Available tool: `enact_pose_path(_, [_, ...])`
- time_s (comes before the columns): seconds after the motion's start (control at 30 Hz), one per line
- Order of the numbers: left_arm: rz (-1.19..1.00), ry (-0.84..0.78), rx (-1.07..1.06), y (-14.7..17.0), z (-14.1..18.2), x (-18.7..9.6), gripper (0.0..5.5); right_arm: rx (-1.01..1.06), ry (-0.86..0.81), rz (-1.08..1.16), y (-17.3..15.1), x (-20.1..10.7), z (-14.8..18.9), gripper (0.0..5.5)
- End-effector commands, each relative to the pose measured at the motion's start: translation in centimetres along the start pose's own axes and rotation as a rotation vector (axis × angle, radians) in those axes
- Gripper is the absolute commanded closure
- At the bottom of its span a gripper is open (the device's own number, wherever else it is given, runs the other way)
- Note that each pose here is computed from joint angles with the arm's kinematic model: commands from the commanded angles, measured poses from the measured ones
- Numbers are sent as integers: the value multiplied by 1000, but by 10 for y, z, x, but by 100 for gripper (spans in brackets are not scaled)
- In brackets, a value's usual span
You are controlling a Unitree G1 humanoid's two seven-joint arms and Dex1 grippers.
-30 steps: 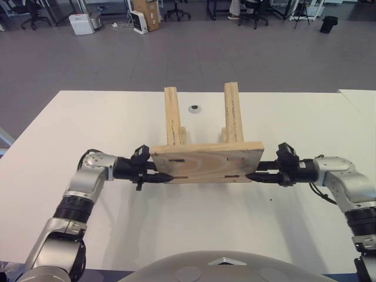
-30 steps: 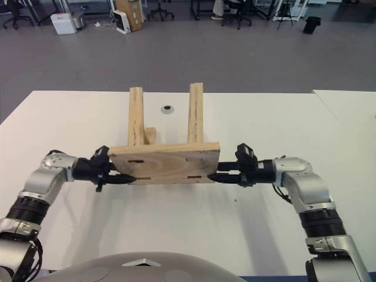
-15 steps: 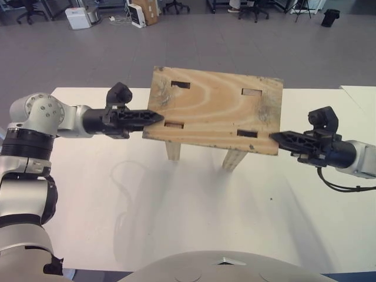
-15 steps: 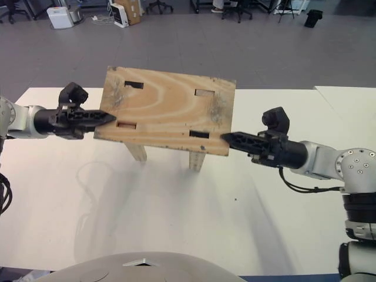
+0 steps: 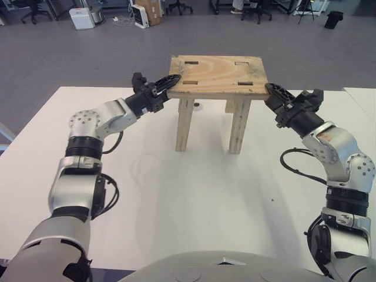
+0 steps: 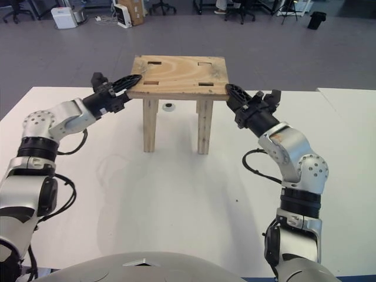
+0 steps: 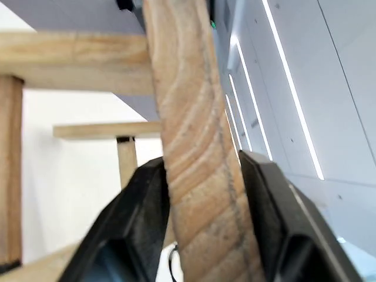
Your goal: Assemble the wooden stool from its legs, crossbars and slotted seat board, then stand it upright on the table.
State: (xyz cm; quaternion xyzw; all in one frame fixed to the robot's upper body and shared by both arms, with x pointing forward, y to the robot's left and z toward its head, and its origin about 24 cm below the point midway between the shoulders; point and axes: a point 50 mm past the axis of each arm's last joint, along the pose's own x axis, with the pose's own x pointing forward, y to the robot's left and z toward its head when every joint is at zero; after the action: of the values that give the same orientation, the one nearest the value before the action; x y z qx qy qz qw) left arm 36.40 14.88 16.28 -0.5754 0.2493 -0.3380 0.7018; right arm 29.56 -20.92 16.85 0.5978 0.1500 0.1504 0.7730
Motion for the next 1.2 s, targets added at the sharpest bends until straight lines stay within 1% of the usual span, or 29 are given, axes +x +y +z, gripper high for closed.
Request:
enact_pose_path(0.03, [318, -67, 53, 28, 5, 4, 288, 21, -97, -327, -26, 3, 19, 288])
enact_pose_path(0.07, [317, -99, 93, 24, 12, 1, 272, 22, -126, -307, -22, 1, 26, 288])
enact_pose_path(0.13, [199, -186, 206, -3, 30, -8, 267, 3, -193, -226, -10, -7, 41, 288])
enact_pose_path(0.17, [110, -218, 243, -19, 34, -12, 267, 7, -226, -187, -6, -12, 47, 288])
enact_pose_path(0.23, [-57, -294, 263, -42, 35, -22, 267, 23, -285, -124, -3, -20, 56, 288])
enact_pose_path(0.27, [-113, -324, 256, -46, 33, -27, 267, 32, -305, -109, -4, -23, 57, 288])
enact_pose_path(0.3, [-138, -329, 248, -46, 27, -29, 248, 42, -317, -108, -8, -24, 56, 288])
enact_pose_path(0.37, [-125, -327, 240, -37, 12, -33, 220, 65, -326, -128, -19, -21, 52, 288])
enact_pose_path(0.4, [-101, -344, 264, -34, 9, -38, 194, 61, -327, -130, -22, -19, 50, 288])
enact_pose_path(0.43, [-20, -394, 356, -24, 12, -50, 172, 18, -334, -148, -27, -20, 48, 288])
enact_pose_path(0.47, [123, -473, 477, -7, 18, -67, 172, -61, -341, -177, -34, -21, 45, 288])
enact_pose_path(0.5, [246, -516, 584, 14, 17, -86, 172, -131, -351, -217, -45, -24, 41, 288])
enact_pose_path(0.53, [332, -532, 649, 31, 10, -101, 172, -159, -361, -248, -55, -27, 37, 288])
enact_pose_path(0.6, [374, -558, 682, 45, -3, -113, 172, -191, -371, -270, -64, -28, 32, 288])
enact_pose_path(0.73, [369, -643, 757, 46, -10, -120, 172, -264, -396, -268, -65, -25, 27, 288])
enact_pose_path(0.83, [388, -686, 756, 52, -14, -129, 172, -282, -407, -290, -73, -27, 19, 288])
enact_pose_path(1.03, [435, -732, 750, 59, -11, -144, 172, -291, -395, -282, -77, -24, 6, 288])
enact_pose_path(1.2, [465, -772, 744, 63, -5, -155, 172, -286, -402, -270, -79, -21, 4, 288])
